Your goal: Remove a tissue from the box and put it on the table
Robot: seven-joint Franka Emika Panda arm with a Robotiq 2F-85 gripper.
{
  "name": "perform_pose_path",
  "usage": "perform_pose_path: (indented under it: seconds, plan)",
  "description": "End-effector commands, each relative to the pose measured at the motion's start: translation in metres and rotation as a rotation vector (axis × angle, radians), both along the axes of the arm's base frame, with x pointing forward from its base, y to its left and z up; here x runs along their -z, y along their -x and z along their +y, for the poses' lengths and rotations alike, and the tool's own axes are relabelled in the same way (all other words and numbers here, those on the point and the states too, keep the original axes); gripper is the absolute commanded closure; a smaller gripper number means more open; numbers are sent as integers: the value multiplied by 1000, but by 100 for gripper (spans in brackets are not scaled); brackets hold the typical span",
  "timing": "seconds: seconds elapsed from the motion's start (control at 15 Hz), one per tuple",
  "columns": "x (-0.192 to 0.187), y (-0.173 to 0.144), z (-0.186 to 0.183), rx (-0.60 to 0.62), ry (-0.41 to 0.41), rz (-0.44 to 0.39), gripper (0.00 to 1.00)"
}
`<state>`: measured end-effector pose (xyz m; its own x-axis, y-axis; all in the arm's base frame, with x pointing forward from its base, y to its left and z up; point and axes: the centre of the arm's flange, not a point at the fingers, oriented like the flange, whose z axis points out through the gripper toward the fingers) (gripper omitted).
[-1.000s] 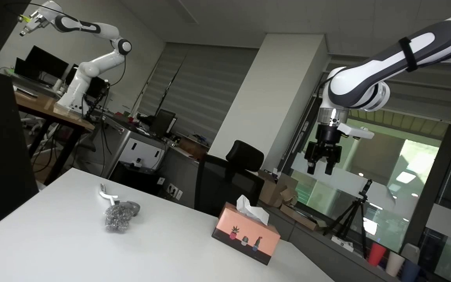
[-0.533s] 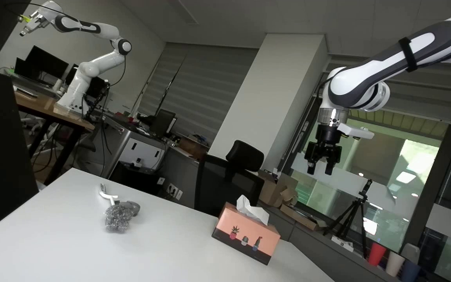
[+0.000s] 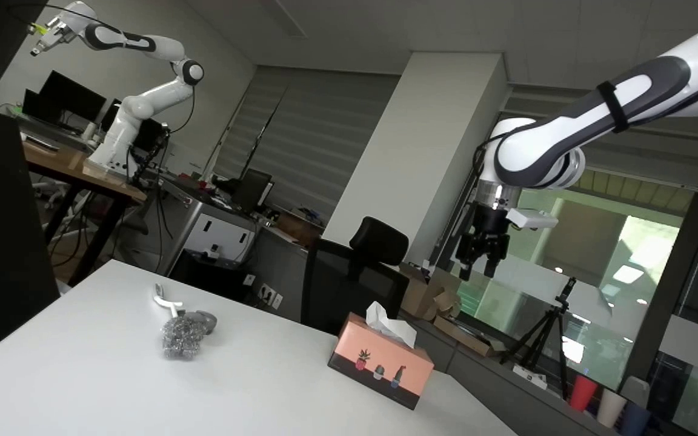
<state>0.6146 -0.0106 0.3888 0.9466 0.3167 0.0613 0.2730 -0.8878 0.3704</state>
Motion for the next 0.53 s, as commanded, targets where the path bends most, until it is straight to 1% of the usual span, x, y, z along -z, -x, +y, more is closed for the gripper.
perform_pose_path:
  seconds: [0.0, 0.27, 0.47]
  plan:
    - [51, -35, 12, -93, 76, -10, 0]
    - [112, -54, 31, -191, 116, 24, 0]
    - [145, -60, 46, -243, 158, 2, 0]
